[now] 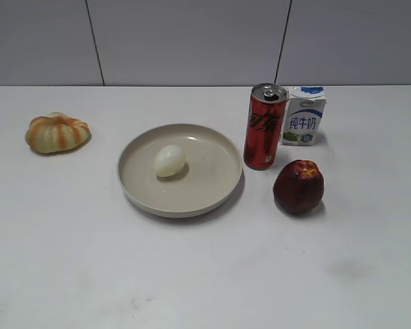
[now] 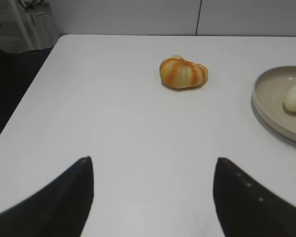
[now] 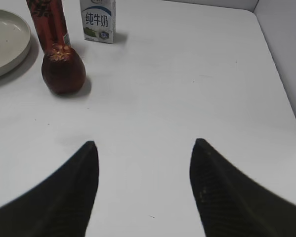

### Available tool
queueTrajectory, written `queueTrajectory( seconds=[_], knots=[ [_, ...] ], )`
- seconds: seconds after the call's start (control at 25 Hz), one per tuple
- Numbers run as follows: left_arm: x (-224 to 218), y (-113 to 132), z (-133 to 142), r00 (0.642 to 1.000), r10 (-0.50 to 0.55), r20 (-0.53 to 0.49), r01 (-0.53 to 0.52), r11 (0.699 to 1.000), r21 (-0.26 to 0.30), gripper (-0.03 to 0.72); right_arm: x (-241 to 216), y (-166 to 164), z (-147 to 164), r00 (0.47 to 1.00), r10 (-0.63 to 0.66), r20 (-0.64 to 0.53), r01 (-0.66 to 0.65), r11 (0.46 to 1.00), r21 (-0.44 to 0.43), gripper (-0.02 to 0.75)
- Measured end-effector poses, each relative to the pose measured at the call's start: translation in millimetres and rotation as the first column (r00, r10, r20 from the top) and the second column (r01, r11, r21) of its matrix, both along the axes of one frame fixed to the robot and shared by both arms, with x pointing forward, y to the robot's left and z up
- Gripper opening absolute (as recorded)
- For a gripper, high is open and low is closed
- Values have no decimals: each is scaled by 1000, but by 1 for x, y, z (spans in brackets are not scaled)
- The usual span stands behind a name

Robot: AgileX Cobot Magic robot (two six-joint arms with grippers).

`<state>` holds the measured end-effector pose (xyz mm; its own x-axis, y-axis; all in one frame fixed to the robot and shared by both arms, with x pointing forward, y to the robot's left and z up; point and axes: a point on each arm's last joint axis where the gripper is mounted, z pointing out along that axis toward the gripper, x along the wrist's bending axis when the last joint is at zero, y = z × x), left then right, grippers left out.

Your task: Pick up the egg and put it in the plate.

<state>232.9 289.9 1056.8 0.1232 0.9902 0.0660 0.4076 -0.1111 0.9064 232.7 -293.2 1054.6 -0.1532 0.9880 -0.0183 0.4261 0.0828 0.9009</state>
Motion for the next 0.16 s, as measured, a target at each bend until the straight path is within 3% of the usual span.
queueTrajectory(
  seconds=[0.16],
  knots=[
    [-1, 0, 0, 998, -57, 0, 57, 998, 0, 554, 0, 0, 0, 1000, 0, 0, 0, 1000, 0, 447]
  ],
)
